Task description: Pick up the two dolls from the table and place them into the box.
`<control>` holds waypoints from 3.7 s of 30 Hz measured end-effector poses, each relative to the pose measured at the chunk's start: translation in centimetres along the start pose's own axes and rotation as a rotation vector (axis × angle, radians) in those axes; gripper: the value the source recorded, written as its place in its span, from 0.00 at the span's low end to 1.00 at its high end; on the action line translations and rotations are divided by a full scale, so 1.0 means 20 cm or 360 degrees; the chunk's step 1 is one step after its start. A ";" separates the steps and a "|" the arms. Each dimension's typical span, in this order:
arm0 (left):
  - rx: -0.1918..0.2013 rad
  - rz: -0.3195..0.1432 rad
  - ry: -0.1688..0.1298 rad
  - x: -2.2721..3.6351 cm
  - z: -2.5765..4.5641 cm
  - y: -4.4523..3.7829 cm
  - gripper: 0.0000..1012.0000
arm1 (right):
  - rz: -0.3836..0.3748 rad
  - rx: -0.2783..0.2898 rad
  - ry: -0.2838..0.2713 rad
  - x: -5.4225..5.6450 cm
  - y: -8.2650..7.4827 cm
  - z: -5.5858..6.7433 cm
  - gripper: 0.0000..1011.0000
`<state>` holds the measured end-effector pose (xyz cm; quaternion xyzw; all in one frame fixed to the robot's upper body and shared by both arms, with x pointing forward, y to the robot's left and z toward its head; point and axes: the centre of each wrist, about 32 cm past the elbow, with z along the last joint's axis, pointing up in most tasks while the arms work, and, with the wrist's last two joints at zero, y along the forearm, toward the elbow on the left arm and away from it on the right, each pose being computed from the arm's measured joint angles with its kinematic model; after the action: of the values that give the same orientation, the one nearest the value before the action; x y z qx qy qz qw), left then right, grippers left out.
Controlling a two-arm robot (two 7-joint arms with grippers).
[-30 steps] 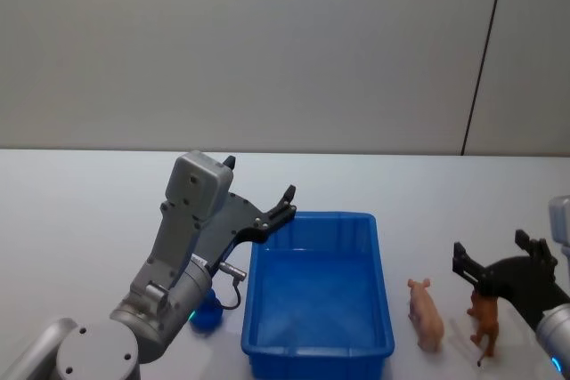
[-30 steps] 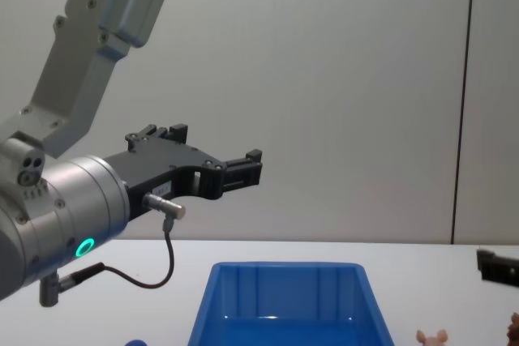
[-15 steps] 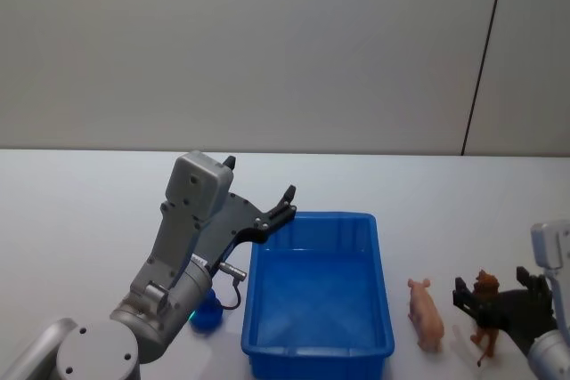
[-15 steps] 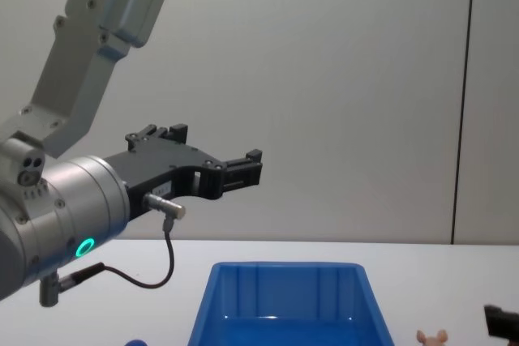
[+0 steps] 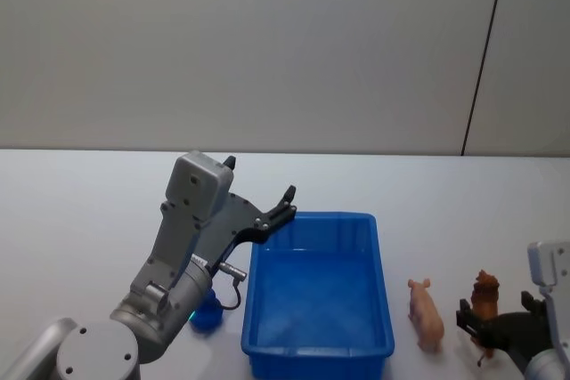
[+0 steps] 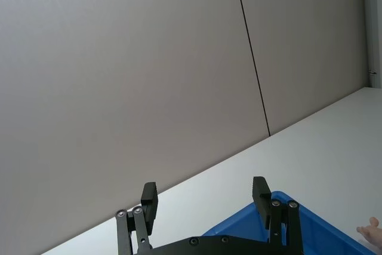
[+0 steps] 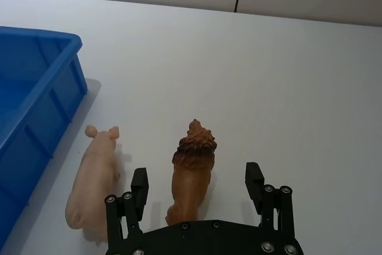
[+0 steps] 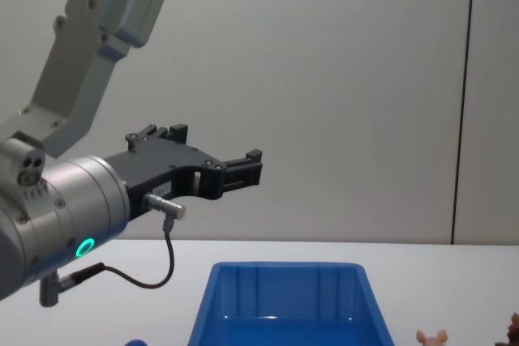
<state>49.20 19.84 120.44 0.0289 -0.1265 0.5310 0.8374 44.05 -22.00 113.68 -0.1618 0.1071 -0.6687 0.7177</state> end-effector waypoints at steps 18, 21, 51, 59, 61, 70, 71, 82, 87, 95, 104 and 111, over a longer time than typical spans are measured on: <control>0.0000 0.0000 0.0000 0.000 0.000 0.000 0.99 | 0.0008 -0.0058 0.0069 -0.03 0.05 -0.06 0.64; 0.0000 0.0000 0.0000 0.000 0.000 0.000 0.99 | 0.0013 -0.0064 0.0079 -0.03 0.05 -0.06 0.56; 0.0000 0.0000 0.0000 0.000 0.000 0.000 0.99 | 0.0093 0.0252 0.0038 -0.03 -0.01 0.08 0.33; 0.0000 0.0000 0.0000 0.000 0.000 0.000 0.99 | 0.0237 0.0358 0.0010 -0.04 -0.02 0.14 0.33; 0.0000 0.0000 0.0000 0.000 0.000 0.000 0.99 | 0.0278 0.0379 0.0003 -0.04 -0.02 0.15 0.33; 0.0000 0.0000 0.0000 0.000 0.000 0.000 0.99 | 0.0462 0.0427 -0.0028 -0.08 0.00 0.19 0.33; 0.0000 0.0000 0.0000 0.000 0.000 0.000 0.99 | 0.0472 0.0429 -0.0030 -0.08 0.00 0.20 0.33; 0.0000 0.0000 0.0000 0.000 0.000 0.000 0.99 | 0.0746 0.0425 -0.0081 -0.16 0.09 0.23 0.33; 0.0000 0.0000 0.0000 0.000 0.000 0.000 0.99 | 0.0858 0.0406 -0.0102 -0.21 0.14 0.23 0.39; 0.0000 0.0000 0.0000 0.000 0.000 0.000 0.99 | 0.0979 0.0364 -0.0124 -0.28 0.21 0.24 0.65; 0.0000 0.0000 0.0000 0.000 0.000 0.000 0.99 | 0.0957 0.0337 -0.0128 -0.31 0.23 0.23 0.91; 0.0000 0.0000 0.0000 0.000 0.000 0.000 0.99 | 0.0859 0.0340 -0.0128 -0.30 0.21 0.21 0.99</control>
<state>49.20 19.84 120.44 0.0289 -0.1265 0.5310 0.8373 49.08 -15.45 115.61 -0.0772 0.0467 -0.4542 0.8863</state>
